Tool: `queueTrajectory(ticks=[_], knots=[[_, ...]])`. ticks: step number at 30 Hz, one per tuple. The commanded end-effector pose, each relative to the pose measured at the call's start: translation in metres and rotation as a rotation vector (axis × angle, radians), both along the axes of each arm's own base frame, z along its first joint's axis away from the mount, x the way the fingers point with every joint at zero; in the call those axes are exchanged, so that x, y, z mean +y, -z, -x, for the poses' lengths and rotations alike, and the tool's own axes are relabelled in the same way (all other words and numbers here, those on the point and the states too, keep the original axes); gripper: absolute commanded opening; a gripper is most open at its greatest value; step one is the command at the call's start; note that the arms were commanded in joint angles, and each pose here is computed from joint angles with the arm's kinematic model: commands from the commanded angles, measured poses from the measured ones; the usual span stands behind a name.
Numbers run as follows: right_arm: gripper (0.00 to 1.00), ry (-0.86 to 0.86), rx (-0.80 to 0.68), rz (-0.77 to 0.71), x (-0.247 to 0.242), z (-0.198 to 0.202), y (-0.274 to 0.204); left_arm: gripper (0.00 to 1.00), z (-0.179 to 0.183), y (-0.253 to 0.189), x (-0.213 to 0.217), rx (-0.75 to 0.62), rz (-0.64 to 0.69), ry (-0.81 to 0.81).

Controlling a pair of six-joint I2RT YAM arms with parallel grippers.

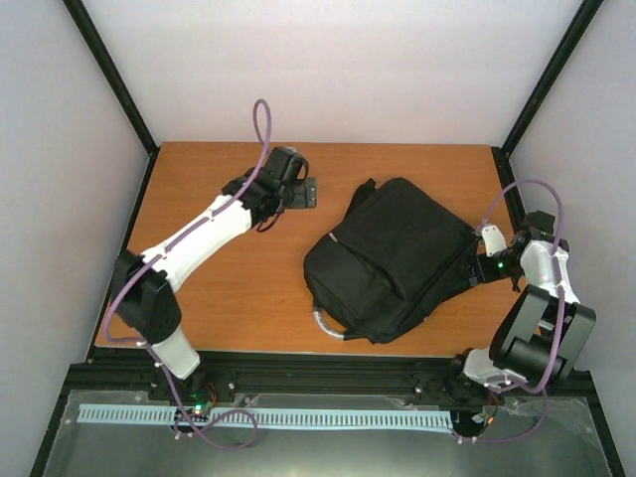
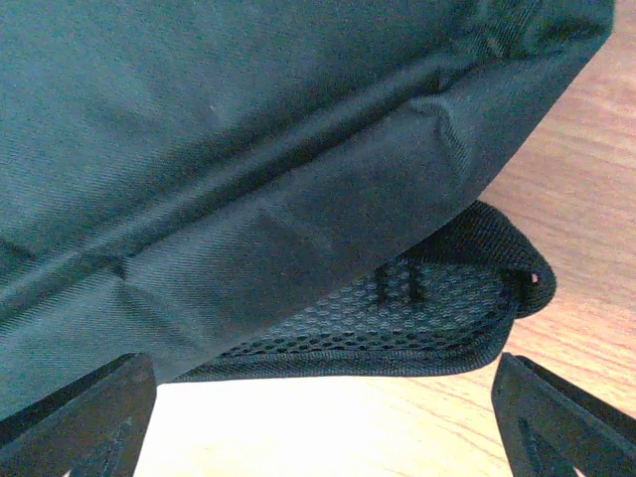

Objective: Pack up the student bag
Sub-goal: Adjust the student bag at the center of the board.

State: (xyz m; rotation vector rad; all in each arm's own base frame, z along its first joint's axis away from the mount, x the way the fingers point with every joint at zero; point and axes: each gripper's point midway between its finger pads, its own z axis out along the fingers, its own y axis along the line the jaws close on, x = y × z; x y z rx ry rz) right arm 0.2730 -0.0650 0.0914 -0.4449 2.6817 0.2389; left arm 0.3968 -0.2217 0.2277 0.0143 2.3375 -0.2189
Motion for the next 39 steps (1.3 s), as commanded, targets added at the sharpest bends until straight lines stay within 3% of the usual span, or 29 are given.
queueTrajectory(ticks=[1,3,7,9,11,20,27,34,39], knots=[[0.92,0.019,0.026,-0.002,-0.010,-0.004,0.006,1.00,-0.010,0.044,0.017,0.113,-0.170,-0.043],[0.88,0.025,0.040,0.005,-0.013,-0.004,0.012,0.99,-0.003,0.064,-0.001,0.200,-0.034,0.045],[0.82,0.023,0.065,-0.036,-0.009,-0.005,0.021,0.76,0.024,0.082,-0.059,0.348,0.311,0.303],[0.75,0.022,0.079,-0.077,-0.005,-0.009,0.023,0.74,0.038,0.083,-0.080,0.398,0.441,0.389],[0.71,0.022,0.097,-0.113,-0.002,-0.013,0.029,0.74,0.046,0.090,-0.085,0.423,0.483,0.412],[0.64,-0.047,0.131,-0.103,0.034,-0.050,0.048,0.73,0.087,0.129,-0.084,0.520,0.470,0.433],[0.63,-0.050,0.117,-0.092,0.054,-0.109,0.047,0.71,0.127,0.145,-0.081,0.542,0.397,0.441],[0.62,0.011,0.007,-0.104,0.057,-0.163,0.024,0.71,0.171,0.151,-0.101,0.531,0.339,0.542],[0.66,0.034,-0.054,-0.088,0.055,-0.178,-0.002,0.72,0.183,0.153,-0.089,0.550,0.308,0.492]])
